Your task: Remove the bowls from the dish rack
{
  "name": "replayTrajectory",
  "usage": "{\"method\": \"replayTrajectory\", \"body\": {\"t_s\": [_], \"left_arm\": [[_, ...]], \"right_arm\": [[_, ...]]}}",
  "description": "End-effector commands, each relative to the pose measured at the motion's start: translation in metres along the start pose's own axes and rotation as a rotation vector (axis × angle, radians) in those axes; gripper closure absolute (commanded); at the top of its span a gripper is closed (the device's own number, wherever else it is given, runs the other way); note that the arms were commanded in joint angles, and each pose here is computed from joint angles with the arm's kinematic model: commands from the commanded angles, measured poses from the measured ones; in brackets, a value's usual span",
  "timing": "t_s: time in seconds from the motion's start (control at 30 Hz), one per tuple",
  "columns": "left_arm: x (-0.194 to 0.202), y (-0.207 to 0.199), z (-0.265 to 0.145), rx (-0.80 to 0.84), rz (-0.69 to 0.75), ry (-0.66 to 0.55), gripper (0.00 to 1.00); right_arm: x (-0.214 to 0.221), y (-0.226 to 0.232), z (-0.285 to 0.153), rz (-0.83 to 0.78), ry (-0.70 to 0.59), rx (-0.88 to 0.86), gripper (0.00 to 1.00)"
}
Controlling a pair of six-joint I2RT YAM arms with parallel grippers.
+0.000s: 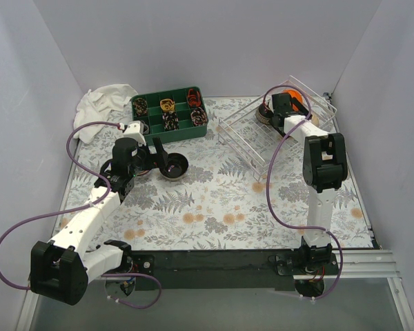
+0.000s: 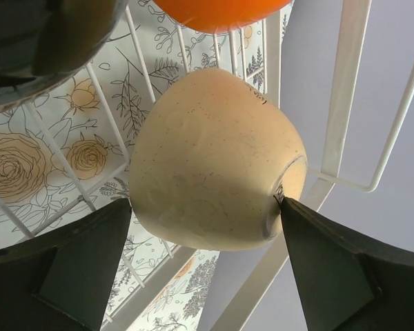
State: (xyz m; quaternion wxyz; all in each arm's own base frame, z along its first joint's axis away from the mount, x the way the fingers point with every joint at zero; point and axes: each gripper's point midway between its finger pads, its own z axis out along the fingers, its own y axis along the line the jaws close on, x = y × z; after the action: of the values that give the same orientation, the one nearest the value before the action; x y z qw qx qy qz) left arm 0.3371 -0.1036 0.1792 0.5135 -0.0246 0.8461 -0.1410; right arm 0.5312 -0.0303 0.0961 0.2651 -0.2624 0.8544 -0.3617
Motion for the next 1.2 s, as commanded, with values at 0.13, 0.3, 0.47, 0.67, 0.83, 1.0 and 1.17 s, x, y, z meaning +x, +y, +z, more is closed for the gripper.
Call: {"method": "replayTrajectory", "body": {"t_s": [0.13,0.3,0.47,0.67,0.83,1.0,1.17], "left_arm": [[-0.004,-0.006,-0.003,0.023,0.002,-0.005,0.02],[-0.003,-0.006,-0.003,0.024,0.003,-0.003,0.02],[-0.003,-0.007,-0.002,0.028,0.004,-0.001,0.02],[-0.004,-0.009,-0.004,0.04,0.002,-0.007,0.02],[-0.007,-0.01,-0.006,0.045,0.004,-0.018,0.02],[-0.009,-0.011,-0.008,0.051,0.006,-0.026,0.02],[-0.012,-0.011,-0.011,0.05,0.008,-0.039,0.02]], "right_arm": [[0.007,0.006,0.013,-0.035,0.014,0.035,0.02],[0.008,0.003,0.016,-0.049,0.021,0.075,0.04],[0.009,0.005,0.017,-0.059,0.015,0.114,0.07],[-0.001,-0.003,0.004,-0.044,-0.02,0.132,0.23],[-0.015,-0.012,-0.013,-0.02,-0.067,0.169,0.36],[-0.027,-0.027,-0.031,0.01,-0.102,0.215,0.43],[-0.04,-0.038,-0.052,0.04,-0.145,0.258,0.52]]}}
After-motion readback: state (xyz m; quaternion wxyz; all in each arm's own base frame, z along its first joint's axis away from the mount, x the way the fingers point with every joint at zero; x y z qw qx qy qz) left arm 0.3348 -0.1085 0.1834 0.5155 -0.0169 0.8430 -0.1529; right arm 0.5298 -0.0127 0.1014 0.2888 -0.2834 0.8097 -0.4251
